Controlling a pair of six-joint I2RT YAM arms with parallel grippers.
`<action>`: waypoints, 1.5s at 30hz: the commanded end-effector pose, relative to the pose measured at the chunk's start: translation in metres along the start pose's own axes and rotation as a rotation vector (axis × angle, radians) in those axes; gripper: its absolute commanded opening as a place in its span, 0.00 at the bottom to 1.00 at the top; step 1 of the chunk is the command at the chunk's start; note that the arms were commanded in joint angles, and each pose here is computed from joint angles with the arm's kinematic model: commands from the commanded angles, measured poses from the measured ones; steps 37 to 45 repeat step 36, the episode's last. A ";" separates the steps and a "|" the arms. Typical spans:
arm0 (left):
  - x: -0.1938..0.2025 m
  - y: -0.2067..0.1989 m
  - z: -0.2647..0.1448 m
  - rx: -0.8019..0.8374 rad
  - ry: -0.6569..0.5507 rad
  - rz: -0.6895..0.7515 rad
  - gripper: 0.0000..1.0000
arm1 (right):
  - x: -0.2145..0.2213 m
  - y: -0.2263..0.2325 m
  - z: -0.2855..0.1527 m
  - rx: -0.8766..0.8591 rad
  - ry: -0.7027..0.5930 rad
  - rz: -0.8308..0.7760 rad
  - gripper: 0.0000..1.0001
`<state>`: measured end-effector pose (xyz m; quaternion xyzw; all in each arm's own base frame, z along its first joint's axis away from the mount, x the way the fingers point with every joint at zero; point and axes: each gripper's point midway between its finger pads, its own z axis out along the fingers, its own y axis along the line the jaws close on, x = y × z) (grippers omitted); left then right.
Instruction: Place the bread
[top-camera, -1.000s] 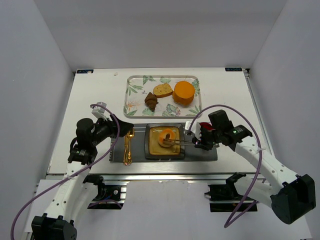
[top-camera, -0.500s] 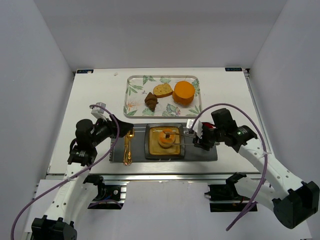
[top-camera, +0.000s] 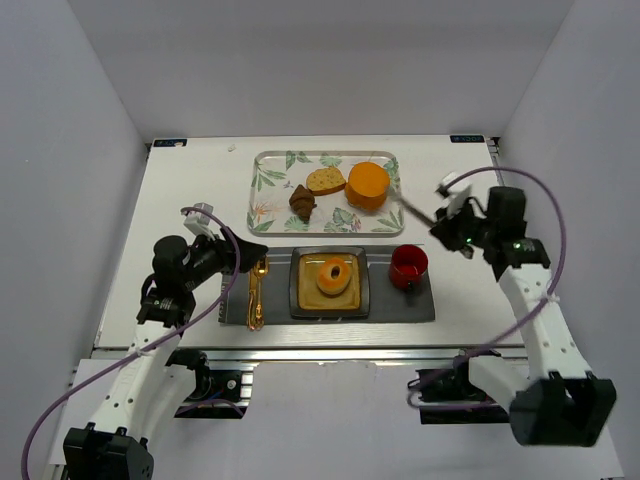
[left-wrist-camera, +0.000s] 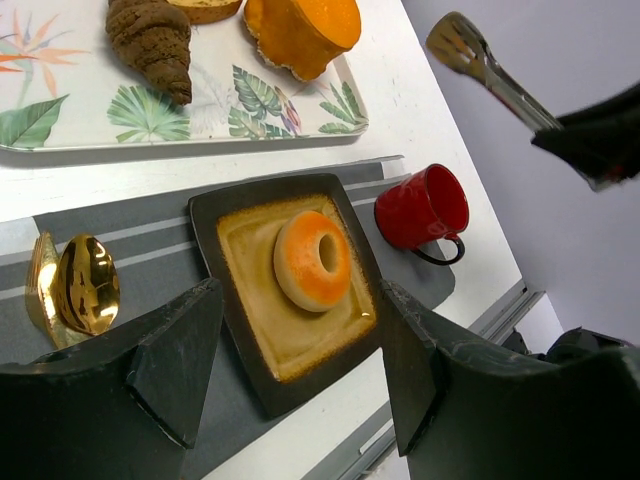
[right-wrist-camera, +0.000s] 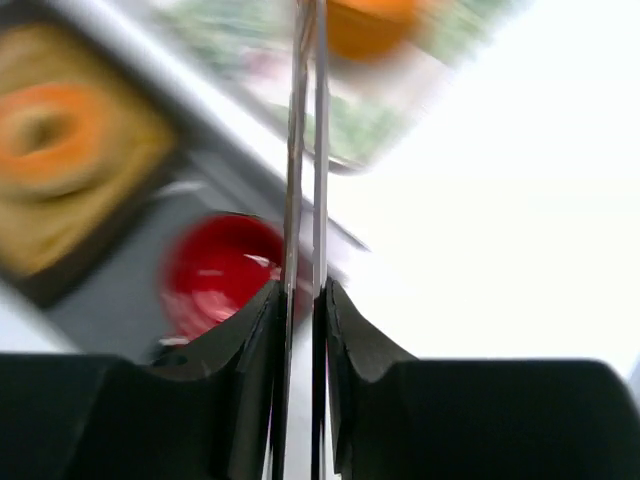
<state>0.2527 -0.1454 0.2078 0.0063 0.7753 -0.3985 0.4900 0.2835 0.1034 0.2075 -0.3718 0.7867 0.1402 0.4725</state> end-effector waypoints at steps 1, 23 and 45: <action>-0.003 -0.005 0.002 0.030 -0.009 0.014 0.73 | -0.001 -0.075 -0.013 0.189 -0.064 0.162 0.26; 0.004 0.000 0.005 0.022 0.013 -0.008 0.73 | 0.220 -0.126 0.040 0.318 0.321 0.539 0.76; 0.001 -0.001 0.005 0.017 0.021 0.002 0.73 | 0.129 -0.173 -0.017 0.485 0.200 0.436 0.89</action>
